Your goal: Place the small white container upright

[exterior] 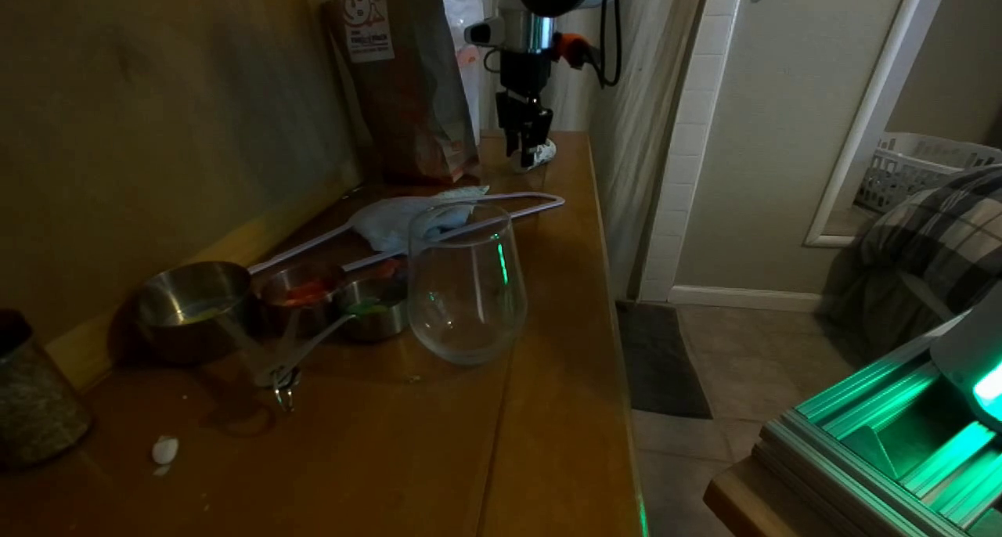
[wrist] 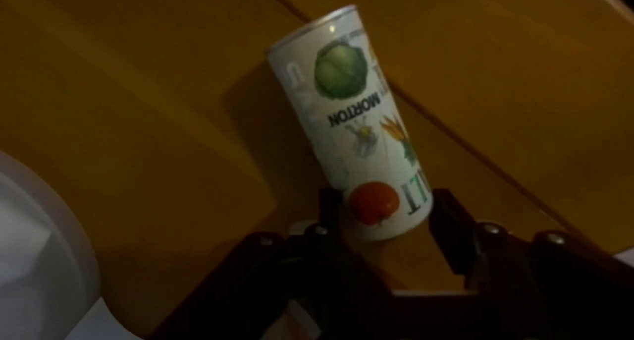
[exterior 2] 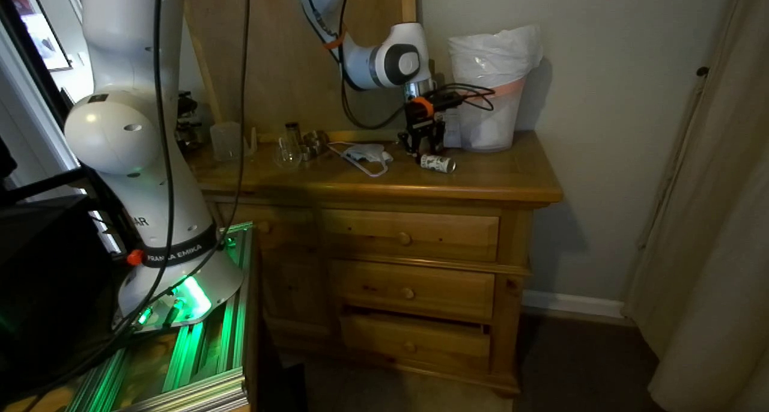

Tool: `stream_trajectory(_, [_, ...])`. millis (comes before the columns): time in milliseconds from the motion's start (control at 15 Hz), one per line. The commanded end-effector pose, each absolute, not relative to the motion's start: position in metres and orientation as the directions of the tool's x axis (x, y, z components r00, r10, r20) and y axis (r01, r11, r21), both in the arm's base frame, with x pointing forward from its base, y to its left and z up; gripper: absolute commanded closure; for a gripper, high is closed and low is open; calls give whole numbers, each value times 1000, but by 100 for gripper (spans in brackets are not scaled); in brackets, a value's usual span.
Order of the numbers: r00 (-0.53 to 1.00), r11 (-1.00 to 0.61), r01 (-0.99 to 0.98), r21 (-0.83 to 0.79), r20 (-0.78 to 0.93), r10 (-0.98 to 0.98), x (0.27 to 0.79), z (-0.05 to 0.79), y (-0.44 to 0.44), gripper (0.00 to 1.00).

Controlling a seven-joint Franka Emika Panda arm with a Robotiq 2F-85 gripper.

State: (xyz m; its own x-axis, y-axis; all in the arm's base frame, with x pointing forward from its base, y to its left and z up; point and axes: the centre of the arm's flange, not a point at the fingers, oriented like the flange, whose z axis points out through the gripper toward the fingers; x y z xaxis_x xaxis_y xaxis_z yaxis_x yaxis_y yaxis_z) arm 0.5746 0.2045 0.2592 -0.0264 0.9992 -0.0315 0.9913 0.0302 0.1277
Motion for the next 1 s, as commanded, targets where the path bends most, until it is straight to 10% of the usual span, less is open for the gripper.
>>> stream_trajectory(0, [-42,45,990,135,-18,999,584,258,206,76])
stream_trajectory(933, [39,-39,990,132,7,999,574,277,184,77])
